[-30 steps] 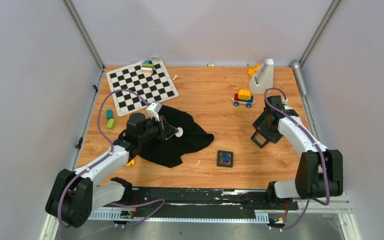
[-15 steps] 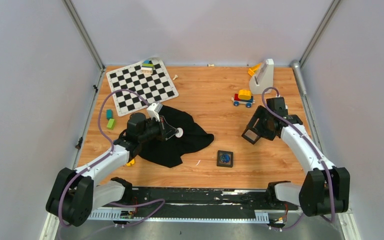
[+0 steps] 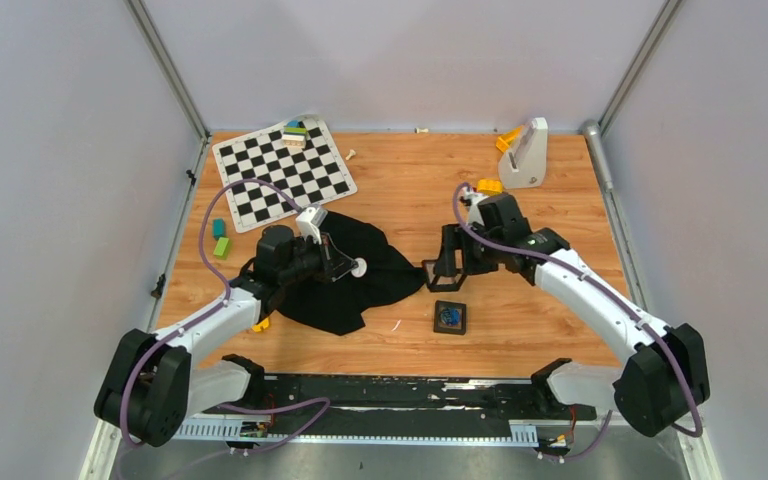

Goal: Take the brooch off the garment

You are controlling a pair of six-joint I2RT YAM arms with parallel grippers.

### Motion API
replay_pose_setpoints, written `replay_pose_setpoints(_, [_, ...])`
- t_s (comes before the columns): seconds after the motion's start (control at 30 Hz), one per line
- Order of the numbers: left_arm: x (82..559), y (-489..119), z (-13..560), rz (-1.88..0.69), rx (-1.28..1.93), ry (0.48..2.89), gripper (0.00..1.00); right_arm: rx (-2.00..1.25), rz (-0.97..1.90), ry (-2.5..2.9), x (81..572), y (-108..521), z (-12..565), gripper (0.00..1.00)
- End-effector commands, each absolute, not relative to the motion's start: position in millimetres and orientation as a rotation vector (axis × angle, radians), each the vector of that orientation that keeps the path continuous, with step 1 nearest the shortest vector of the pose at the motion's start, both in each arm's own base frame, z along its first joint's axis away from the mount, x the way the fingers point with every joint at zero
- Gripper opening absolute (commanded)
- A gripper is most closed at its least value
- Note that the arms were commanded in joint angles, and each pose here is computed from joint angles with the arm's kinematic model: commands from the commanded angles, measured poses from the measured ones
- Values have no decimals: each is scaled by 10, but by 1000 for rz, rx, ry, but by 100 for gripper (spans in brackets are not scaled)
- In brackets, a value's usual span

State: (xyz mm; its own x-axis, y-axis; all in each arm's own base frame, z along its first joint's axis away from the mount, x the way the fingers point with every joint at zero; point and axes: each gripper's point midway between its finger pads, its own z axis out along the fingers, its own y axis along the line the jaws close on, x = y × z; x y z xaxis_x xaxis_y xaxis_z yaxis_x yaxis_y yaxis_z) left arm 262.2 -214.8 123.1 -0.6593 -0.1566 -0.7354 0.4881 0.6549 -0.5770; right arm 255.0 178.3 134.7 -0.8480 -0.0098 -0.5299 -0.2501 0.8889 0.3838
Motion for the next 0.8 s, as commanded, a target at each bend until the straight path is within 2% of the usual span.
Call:
replay_pose_setpoints(0.0, [2695, -2195, 1363, -1018, 302, 2009, 0, -562, 745, 2398, 2343, 2337, 1643, 37])
replay_pose_setpoints(0.1, [2696, -2194, 1352, -1015, 301, 2013, 0, -780, 748, 2371, 2093, 2584, 1599, 37])
replay_pose_setpoints(0.4, [2638, -2185, 1280, -1022, 293, 2063, 0, -1187, 543, 2365, 1771, 3024, 1236, 36])
replay_pose_setpoints(0.57, [2452, -2160, 1265, -1054, 301, 2106, 0, -1261, 487, 2374, 1733, 3067, 1056, 34])
replay_pose_setpoints(0.77, [2324, -2075, 1284, -1016, 313, 2076, 0, -1274, 483, 2362, 1754, 3096, 963, 41])
